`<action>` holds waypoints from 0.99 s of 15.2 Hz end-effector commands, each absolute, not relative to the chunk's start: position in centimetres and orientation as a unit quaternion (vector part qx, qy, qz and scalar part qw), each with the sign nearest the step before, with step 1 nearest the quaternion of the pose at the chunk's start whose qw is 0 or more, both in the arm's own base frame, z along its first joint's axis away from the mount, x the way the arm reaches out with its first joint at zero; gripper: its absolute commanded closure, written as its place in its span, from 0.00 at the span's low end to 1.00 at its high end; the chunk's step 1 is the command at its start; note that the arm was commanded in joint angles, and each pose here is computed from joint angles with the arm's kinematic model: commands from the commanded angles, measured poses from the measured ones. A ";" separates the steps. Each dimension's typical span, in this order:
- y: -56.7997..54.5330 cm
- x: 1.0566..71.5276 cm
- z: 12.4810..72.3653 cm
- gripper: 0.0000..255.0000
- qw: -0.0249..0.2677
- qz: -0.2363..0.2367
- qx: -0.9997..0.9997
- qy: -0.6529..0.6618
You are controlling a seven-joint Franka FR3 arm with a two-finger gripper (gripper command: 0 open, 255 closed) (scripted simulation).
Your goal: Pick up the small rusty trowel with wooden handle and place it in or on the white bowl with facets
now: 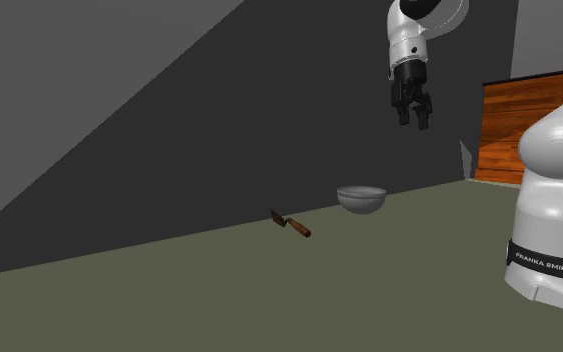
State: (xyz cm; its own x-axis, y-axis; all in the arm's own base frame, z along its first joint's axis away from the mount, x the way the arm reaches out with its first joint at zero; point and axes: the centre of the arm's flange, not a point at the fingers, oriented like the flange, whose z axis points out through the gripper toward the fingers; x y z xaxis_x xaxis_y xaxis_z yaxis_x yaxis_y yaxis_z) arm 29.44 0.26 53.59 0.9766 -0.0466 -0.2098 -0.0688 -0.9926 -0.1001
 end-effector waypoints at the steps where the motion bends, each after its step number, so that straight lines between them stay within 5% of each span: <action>1: 0.3 29.4 53.6 0.00 0.053 0.104 -0.993 0.029; 15: 6.6 41.3 42.2 0.00 0.051 0.069 -0.996 0.034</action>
